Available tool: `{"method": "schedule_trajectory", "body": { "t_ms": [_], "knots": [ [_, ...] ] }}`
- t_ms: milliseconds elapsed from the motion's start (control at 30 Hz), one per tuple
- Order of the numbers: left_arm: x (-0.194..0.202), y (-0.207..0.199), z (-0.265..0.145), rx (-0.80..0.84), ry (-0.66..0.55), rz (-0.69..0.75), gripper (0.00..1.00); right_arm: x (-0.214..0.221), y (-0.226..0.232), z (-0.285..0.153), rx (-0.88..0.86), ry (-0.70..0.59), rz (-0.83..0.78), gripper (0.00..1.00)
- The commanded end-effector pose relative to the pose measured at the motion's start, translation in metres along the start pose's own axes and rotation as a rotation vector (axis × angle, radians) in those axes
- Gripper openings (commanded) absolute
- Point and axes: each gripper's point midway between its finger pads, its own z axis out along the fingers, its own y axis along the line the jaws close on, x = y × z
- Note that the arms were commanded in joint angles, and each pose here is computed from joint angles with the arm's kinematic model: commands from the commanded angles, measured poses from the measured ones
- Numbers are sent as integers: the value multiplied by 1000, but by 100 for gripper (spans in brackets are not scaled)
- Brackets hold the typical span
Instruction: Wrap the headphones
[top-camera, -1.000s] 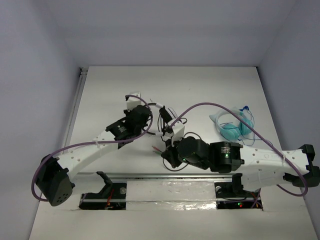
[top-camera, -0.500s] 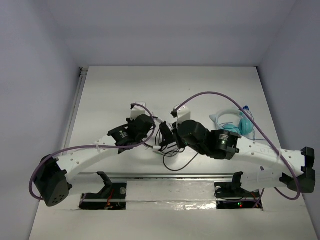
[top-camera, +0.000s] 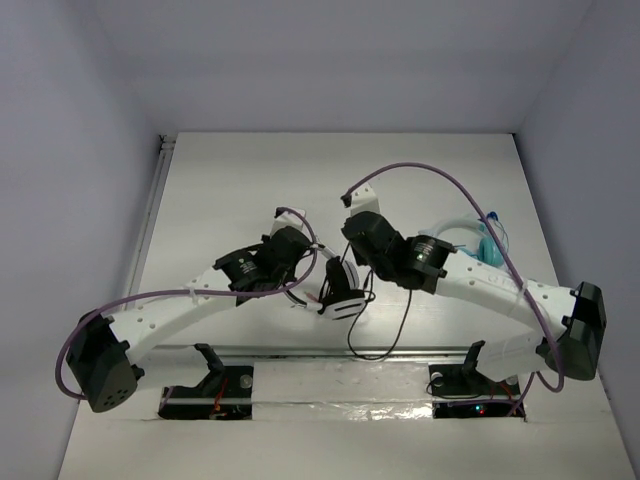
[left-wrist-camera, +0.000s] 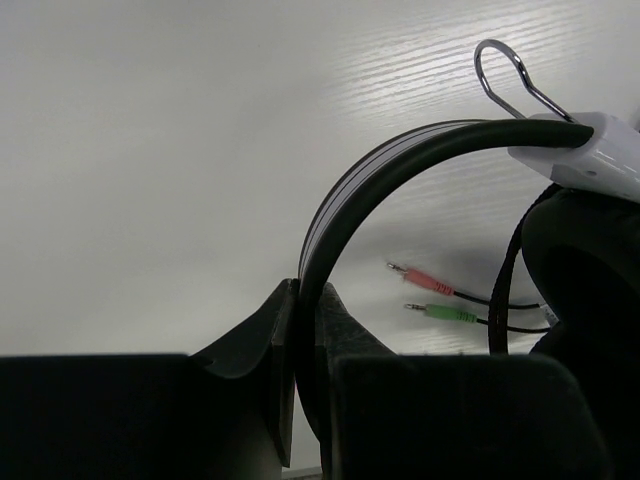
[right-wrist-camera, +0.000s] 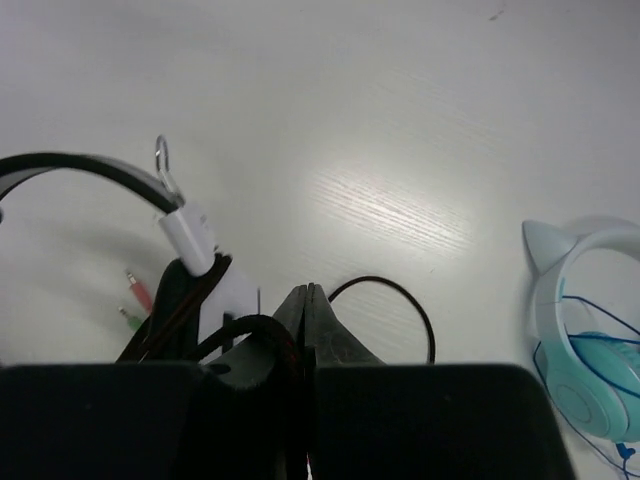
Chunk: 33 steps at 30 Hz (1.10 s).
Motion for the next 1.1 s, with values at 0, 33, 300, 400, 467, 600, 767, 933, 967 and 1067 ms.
{"method": "schedule_trajectory", "body": {
  "t_ms": [0, 33, 300, 400, 467, 600, 767, 933, 967, 1067],
  "knots": [
    [-34, -22, -21, 133, -76, -3, 0, -37, -18, 11, 64, -95, 68, 5],
    [-37, -24, -24, 153, -85, 9, 0, -34, -27, 19, 93, -82, 79, 10],
    [-69, -37, -51, 284, -156, 4, 0, -8, -46, 49, 115, -38, 175, 31],
    [-79, -36, -58, 293, -169, 9, 0, -2, -57, 55, 134, -37, 213, 32],
    [-86, -32, -63, 309, -178, 2, 0, -3, -59, 58, 111, -46, 253, 32],
    [-101, -35, -77, 402, -214, -18, 0, 3, -55, 69, 24, -52, 315, 30],
    [-115, -29, -88, 477, -251, -44, 0, 1, -25, 76, -227, -117, 380, 21],
    [-120, -5, -86, 363, -258, -23, 0, 5, -21, 83, -279, -116, 385, 26],
    [-119, -8, -89, 386, -257, -19, 0, 5, -20, 82, -281, -117, 385, 27],
    [-125, -23, -104, 506, -283, -33, 0, 4, -18, 84, -303, -121, 398, 29]
  ]
}}
